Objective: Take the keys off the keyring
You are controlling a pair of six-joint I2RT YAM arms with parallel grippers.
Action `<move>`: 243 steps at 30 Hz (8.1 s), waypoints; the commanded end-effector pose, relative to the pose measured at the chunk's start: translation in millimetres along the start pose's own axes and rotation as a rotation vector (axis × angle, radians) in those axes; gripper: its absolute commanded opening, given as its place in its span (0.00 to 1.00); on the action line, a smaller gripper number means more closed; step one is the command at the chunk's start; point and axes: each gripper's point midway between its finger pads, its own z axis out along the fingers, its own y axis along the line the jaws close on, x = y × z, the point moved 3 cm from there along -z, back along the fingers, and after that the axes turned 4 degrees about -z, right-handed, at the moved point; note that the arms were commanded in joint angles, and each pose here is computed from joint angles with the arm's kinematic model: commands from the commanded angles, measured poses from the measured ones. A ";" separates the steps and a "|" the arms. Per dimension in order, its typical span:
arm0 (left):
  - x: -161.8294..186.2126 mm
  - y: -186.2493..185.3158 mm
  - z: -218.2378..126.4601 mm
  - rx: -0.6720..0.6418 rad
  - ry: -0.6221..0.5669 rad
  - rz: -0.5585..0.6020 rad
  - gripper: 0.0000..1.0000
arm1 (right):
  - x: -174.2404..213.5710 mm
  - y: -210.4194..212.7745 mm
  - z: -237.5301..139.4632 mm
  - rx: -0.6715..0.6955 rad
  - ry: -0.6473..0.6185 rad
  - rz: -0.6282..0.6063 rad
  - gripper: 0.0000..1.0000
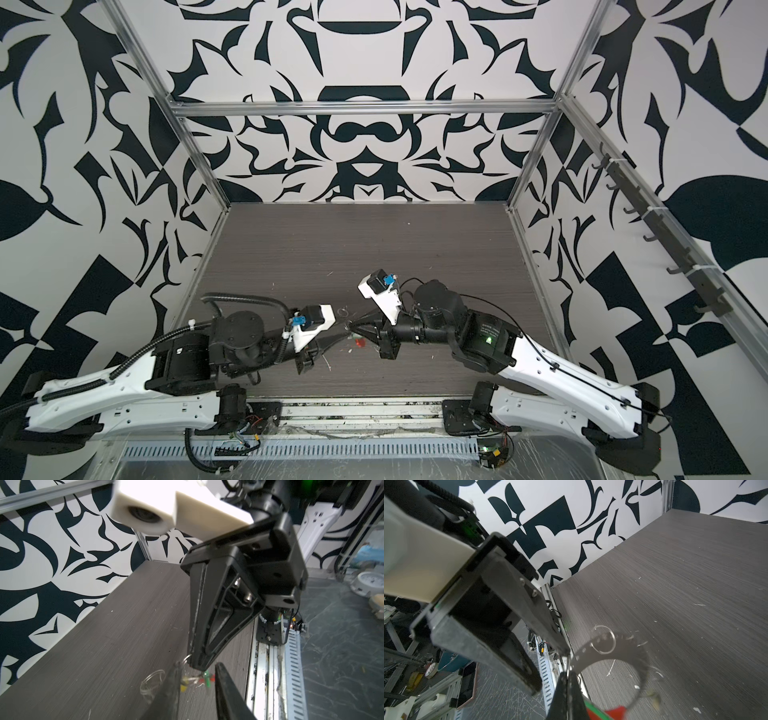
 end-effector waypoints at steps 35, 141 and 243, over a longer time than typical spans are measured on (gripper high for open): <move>-5.0 -14.9 -14.1 0.121 -0.008 -0.005 0.15 | -34.1 31.3 -19.5 -0.123 -0.127 -0.083 0.00; -8.8 -20.8 7.5 0.201 -0.023 -0.110 0.00 | -38.4 19.5 -43.0 0.005 -0.250 -0.131 0.34; -16.1 27.8 4.0 -0.130 -0.237 -0.199 0.00 | -30.5 0.8 -28.5 0.157 -0.282 -0.296 0.00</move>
